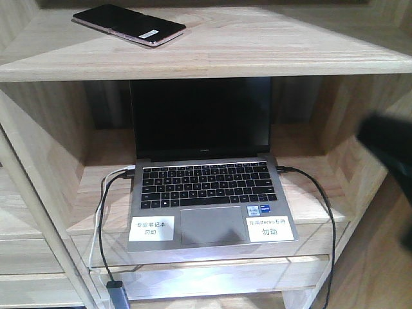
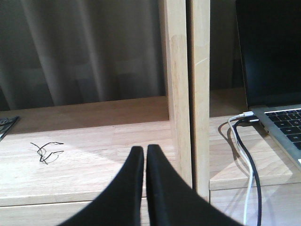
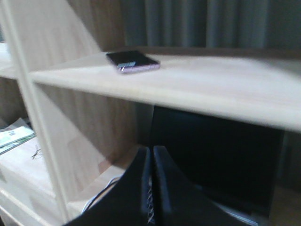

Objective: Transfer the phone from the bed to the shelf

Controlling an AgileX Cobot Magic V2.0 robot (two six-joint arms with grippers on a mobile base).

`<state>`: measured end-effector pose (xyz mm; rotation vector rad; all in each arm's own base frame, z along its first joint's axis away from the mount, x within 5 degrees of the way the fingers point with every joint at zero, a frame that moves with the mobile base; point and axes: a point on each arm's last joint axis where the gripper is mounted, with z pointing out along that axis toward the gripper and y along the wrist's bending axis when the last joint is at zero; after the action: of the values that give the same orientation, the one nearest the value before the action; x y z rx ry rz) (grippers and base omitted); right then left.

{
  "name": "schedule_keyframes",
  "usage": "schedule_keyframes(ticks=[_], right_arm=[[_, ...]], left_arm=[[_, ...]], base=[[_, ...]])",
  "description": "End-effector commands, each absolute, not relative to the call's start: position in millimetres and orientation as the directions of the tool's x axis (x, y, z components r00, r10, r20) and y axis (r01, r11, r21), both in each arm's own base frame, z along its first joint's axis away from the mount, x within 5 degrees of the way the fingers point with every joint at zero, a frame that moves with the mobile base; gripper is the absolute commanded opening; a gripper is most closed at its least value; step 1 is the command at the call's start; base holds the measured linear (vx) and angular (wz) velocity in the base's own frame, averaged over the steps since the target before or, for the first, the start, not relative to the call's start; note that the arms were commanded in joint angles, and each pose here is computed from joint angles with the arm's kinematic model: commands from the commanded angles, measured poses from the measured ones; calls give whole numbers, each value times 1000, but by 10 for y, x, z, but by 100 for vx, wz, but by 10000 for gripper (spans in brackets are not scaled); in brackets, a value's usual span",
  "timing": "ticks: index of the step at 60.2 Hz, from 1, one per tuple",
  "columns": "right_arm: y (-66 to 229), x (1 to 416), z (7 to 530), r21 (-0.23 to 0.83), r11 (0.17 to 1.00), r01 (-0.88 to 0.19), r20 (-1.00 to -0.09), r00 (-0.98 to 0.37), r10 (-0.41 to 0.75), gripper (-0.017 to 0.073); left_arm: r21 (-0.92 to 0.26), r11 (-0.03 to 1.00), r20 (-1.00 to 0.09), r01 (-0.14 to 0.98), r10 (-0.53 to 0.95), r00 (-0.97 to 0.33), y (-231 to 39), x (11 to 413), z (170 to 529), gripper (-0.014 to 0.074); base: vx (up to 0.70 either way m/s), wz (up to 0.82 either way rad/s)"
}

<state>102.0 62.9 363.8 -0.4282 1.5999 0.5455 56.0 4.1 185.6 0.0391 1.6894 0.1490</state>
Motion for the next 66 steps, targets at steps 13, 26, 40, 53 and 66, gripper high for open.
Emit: schedule_keyframes(ticks=[13, 26, 40, 53, 66], right_arm=[[498, 783, 3391, 116, 836, -537, -993, -56, 102, -6], [499, 776, 3342, 119, 834, -539, -993, -67, 98, -6], [499, 776, 3342, 119, 834, -539, -993, -67, 98, -6], [499, 776, 3342, 119, 834, -539, -993, -67, 98, -6], [486, 782, 3354, 125, 841, -526, -992, -58, 111, -6]], left_arm=[[108, 991, -994, -76, 106, -21, 42, 549, 2004, 1], [108, 991, -994, -76, 106, -21, 42, 549, 2004, 1], [108, 991, -994, -76, 106, -21, 42, 549, 2004, 1], [108, 991, -994, -76, 106, -21, 42, 549, 2004, 1], [108, 991, -994, -76, 106, -21, 42, 549, 2004, 1]], base=[[0, 0], [0, 0], [0, 0], [0, 0], [0, 0]])
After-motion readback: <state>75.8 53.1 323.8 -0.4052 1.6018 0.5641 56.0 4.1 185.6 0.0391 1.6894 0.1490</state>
